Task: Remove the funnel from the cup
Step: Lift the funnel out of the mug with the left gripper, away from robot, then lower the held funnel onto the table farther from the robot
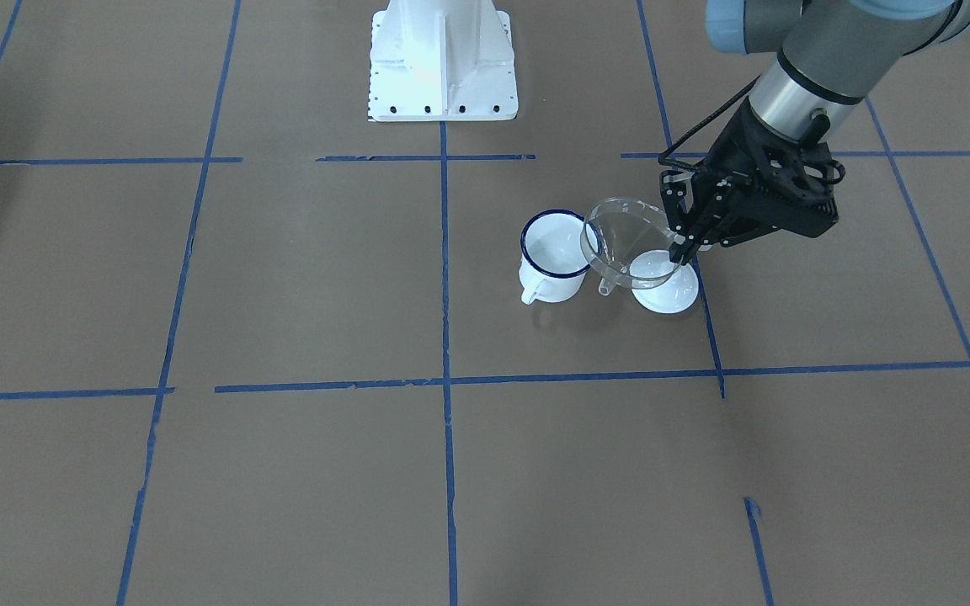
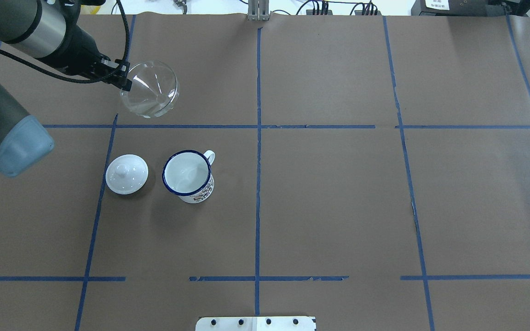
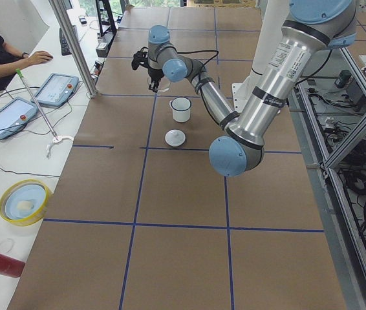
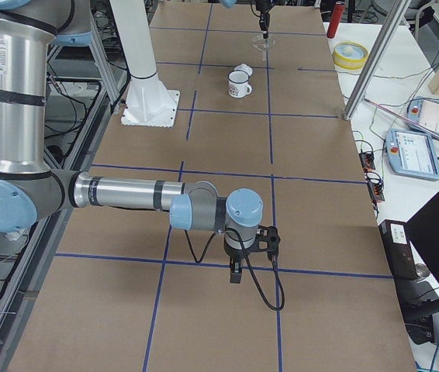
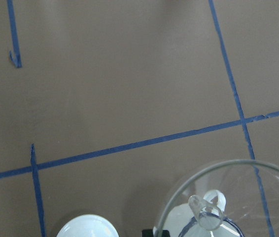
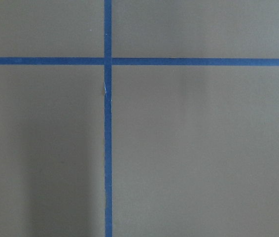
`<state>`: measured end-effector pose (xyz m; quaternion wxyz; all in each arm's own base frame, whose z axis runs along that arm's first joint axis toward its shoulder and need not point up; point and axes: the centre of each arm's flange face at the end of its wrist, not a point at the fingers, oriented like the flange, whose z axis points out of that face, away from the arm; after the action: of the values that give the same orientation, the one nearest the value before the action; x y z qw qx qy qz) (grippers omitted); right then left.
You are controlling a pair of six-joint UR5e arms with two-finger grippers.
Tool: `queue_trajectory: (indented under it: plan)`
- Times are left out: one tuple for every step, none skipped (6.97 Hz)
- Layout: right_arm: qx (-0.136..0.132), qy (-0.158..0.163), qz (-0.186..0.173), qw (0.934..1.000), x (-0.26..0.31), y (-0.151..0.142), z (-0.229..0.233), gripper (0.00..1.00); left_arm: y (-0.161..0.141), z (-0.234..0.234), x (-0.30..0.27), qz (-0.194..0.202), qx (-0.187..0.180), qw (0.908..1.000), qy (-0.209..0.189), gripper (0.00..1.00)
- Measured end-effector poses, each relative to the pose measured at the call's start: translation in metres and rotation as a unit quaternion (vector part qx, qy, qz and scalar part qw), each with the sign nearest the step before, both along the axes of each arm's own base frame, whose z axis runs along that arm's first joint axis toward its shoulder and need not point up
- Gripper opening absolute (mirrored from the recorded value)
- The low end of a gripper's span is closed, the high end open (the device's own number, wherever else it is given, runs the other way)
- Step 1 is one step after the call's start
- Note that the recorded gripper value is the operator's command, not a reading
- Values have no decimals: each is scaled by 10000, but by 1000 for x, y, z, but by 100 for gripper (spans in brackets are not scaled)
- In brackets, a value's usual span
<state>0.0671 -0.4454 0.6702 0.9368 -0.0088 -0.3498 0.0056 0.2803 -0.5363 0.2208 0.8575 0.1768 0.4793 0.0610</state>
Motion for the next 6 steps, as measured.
queue_trajectory:
  plan:
    - [0, 0, 0, 10000, 0, 0, 0, 100, -14, 7, 4, -292, 299, 9990, 150, 0]
    - [3, 0, 0, 10000, 0, 0, 0, 100, -26, 11, 4, -661, 684, 9951, 268, 0]
    - [5, 0, 0, 10000, 0, 0, 0, 100, -36, 12, 3, -1084, 1088, 9876, 332, 0]
    - [4, 0, 0, 10000, 0, 0, 0, 100, -48, 20, 3, -1525, 1450, 9769, 371, 0]
    - [2, 0, 0, 10000, 0, 0, 0, 100, -62, 37, 10, -1955, 1745, 9643, 375, 0]
    - [-1, 0, 0, 10000, 0, 0, 0, 100, -71, 58, 23, -2383, 1988, 9502, 290, 0]
